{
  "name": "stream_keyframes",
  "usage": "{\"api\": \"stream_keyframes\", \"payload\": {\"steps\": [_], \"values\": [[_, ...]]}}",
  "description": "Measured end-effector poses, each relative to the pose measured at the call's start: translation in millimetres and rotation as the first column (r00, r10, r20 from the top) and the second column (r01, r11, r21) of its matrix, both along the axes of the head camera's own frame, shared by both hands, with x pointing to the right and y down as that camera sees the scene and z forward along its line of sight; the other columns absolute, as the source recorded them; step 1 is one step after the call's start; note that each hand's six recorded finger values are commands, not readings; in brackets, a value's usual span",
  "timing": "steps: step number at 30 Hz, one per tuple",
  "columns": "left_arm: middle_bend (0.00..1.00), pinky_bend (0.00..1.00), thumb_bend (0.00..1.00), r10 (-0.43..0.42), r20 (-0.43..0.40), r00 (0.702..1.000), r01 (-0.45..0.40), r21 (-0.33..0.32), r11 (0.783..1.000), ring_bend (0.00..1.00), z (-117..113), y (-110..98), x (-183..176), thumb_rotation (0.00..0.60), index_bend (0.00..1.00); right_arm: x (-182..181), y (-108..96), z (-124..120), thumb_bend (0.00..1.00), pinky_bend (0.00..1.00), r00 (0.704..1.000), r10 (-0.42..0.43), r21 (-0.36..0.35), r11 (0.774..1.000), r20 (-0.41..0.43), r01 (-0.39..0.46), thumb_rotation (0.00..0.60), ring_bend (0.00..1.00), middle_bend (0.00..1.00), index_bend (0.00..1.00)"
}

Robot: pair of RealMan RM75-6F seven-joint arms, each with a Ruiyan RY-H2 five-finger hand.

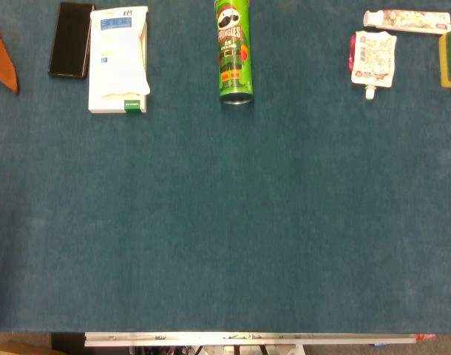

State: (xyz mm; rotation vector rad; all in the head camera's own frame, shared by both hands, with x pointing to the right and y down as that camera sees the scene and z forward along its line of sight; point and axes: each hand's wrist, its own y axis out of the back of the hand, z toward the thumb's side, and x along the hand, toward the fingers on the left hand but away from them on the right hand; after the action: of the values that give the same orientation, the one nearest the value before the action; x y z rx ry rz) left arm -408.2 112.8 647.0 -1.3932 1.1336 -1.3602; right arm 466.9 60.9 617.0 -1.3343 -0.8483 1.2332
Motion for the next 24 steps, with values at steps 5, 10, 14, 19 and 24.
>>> {"api": "stream_keyframes", "payload": {"steps": [5,10,14,19,24], "values": [[0.54,0.51,0.41,0.002,-0.01,1.0,-0.002,0.002,1.0,0.51,-1.3,0.6,1.7,0.6,0.57,-3.0,2.2,1.7,0.2,0.08,1.0,-0.014,-0.003,1.0,-0.009,0.014,0.6,0.18,0.3,0.36],[0.54,0.51,0.41,0.0,-0.012,1.0,0.0,-0.002,1.0,0.51,-1.1,1.0,1.6,0.6,0.57,-2.3,2.0,3.6,0.2,0.08,1.0,-0.01,-0.011,1.0,-0.015,0.01,0.6,0.18,0.3,0.36],[0.54,0.51,0.41,0.007,-0.016,1.0,-0.007,-0.004,1.0,0.51,-1.1,1.5,3.9,0.6,0.57,-3.9,2.9,3.5,0.17,0.08,1.0,-0.011,-0.017,1.0,-0.002,0.011,0.6,0.18,0.3,0.37],[0.54,0.51,0.41,0.015,-0.015,1.0,-0.016,-0.003,1.0,0.51,-2.2,2.9,6.6,0.6,0.57,-11.8,4.6,0.5,0.01,0.08,0.997,-0.032,-0.018,0.999,0.076,0.033,0.6,0.28,0.47,0.59],[0.54,0.51,0.41,0.008,-0.014,1.0,-0.008,-0.005,1.0,0.51,-2.3,2.7,4.9,0.6,0.57,-17.7,5.5,-3.3,0.0,0.08,0.985,-0.051,-0.006,0.999,0.164,0.053,0.6,0.61,0.77,0.9]]}}
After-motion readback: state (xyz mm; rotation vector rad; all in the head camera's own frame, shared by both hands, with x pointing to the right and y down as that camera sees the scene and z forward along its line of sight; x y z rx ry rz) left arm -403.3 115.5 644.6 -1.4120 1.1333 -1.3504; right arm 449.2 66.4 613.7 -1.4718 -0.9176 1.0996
